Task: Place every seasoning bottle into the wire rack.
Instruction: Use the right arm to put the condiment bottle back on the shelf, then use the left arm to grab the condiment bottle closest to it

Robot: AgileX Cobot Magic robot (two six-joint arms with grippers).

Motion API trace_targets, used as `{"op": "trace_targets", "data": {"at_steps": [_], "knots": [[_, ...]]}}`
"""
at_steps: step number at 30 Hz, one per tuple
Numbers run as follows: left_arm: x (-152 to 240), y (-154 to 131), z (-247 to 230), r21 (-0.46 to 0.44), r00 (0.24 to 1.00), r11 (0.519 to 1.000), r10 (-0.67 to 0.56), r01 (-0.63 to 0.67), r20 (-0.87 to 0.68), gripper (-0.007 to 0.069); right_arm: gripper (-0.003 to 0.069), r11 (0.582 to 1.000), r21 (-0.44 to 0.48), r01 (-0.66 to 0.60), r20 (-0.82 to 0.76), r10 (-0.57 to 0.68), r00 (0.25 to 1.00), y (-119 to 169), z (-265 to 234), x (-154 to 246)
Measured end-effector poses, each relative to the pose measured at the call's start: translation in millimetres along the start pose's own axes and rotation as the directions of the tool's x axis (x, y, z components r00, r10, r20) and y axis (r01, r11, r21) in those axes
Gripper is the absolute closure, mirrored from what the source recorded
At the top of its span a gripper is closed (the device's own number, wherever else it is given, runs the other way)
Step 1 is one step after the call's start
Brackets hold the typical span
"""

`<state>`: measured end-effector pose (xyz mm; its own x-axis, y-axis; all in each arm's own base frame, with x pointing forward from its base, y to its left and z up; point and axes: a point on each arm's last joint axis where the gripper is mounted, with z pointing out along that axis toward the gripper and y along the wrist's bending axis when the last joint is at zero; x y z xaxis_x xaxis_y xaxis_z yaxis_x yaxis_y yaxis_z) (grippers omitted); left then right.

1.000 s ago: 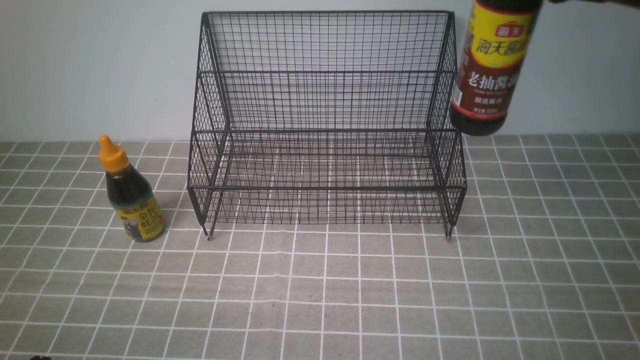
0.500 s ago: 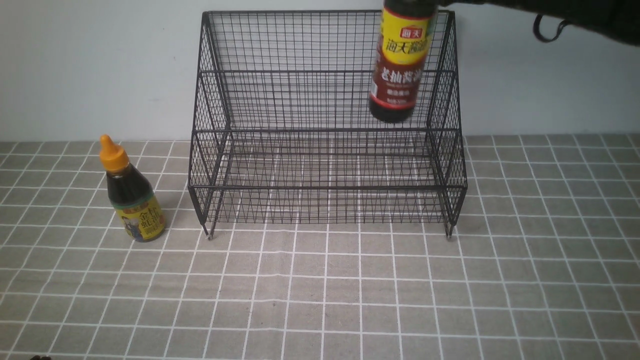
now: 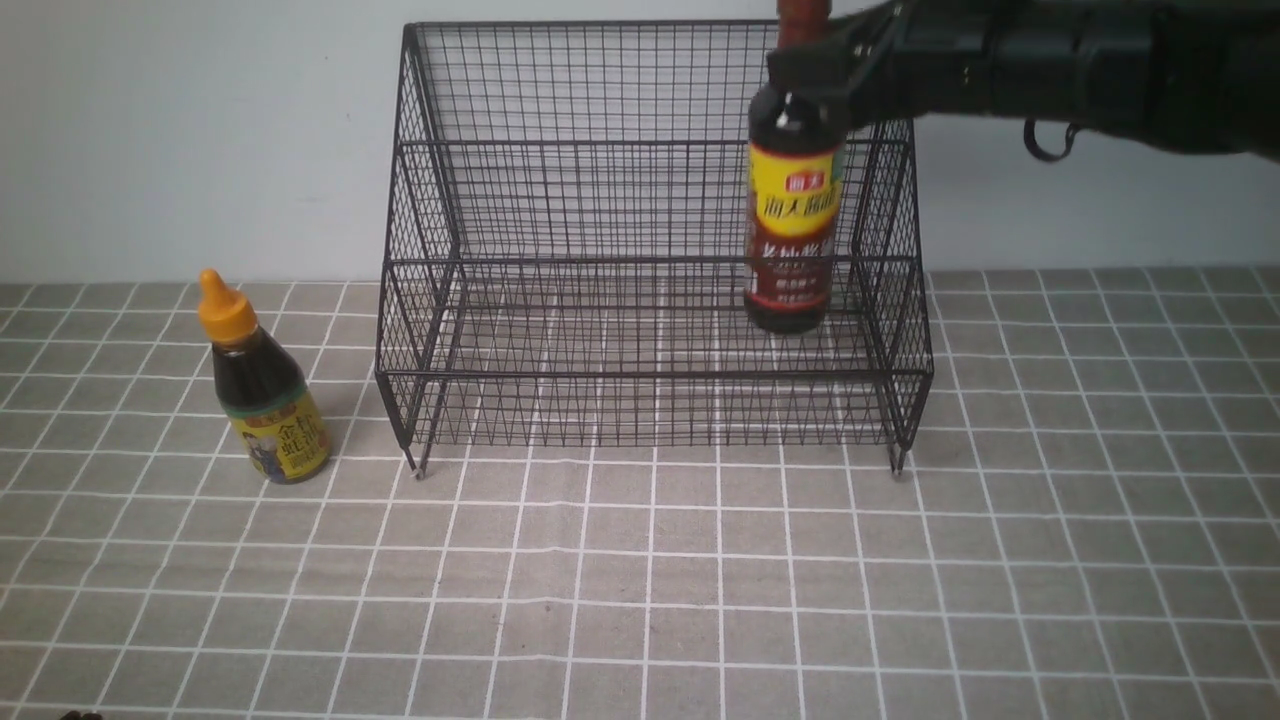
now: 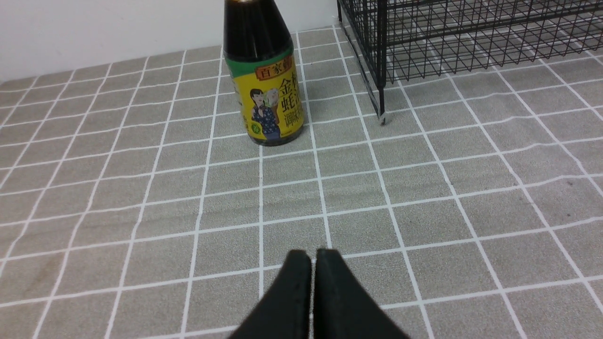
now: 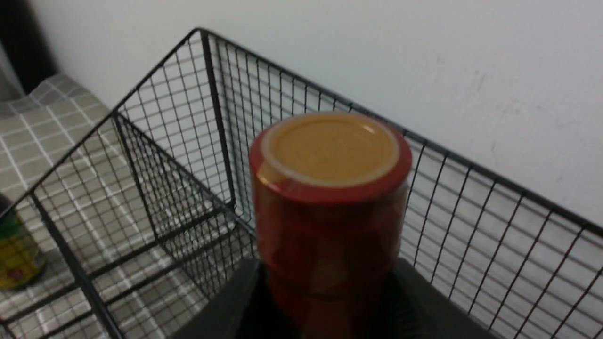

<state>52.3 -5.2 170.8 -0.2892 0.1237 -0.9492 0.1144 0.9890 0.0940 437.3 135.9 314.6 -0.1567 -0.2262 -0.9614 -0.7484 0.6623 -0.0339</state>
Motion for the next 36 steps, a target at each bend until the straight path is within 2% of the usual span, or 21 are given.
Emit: {"op": "trace_targets", "data": {"at_steps": [5, 14, 21, 26, 31, 32, 33, 34, 36], "knots": [[0.0, 0.0, 0.0, 0.0, 1.0, 1.0, 0.0, 0.0, 0.0, 0.0632, 0.0366, 0.998, -0.041, 0.043, -0.113, -0.048, 0.992, 3.3, -0.7, 10.4], [0.0, 0.0, 0.0, 0.0, 1.0, 1.0, 0.001, -0.001, 0.0, 0.0632, 0.0361, 0.999, -0.029, 0.019, -0.154, -0.024, 0.988, 2.1, -2.1, 9.9], [0.0, 0.0, 0.0, 0.0, 1.0, 1.0, 0.002, -0.002, 0.0, 0.0632, 0.0276, 0.999, -0.045, 0.029, -0.157, -0.035, 0.987, 4.2, -4.5, 7.2], [-1.2, -0.1, 0.1, 0.001, 1.0, 1.0, -0.008, 0.008, 0.016, 0.0632, 0.0249, 0.999, -0.029, 0.023, -0.142, -0.027, 0.989, 5.9, -10.9, -2.1], [-10.6, -1.4, -0.4, 0.039, 0.974, 0.981, -0.194, 0.191, 0.119, 0.0632, 0.0248, 1.0, -0.013, 0.026, -0.138, -0.028, 0.99, 9.4, -22.3, -14.6], [-15.3, -1.7, -1.1, 0.071, 0.937, 0.95, -0.31, 0.302, 0.162, 0.0632, 0.0248, 1.0, -0.01, 0.027, -0.147, -0.028, 0.989, 10.9, -30.6, -20.4], [-17.2, -1.3, -1.4, 0.079, 0.924, 0.941, -0.338, 0.329, 0.181, 0.0632, 0.025, 1.0, -0.009, 0.026, -0.155, -0.027, 0.988, 11.4, -33.5, -22.2], [-22.2, -0.2, -2.6, 0.11, 0.873, 0.902, -0.431, 0.417, 0.227, 0.0632, 0.0261, 1.0, -0.001, 0.009, -0.182, -0.009, 0.983, 12.0, -45.5, -27.6], [-29.4, 3.4, -4.9, 0.137, 0.807, 0.861, -0.507, 0.49, 0.304, 0.0632, 0.0298, 0.998, 0.039, -0.047, -0.232, 0.054, 0.971, 10.4, -67.4, -34.8]]}}
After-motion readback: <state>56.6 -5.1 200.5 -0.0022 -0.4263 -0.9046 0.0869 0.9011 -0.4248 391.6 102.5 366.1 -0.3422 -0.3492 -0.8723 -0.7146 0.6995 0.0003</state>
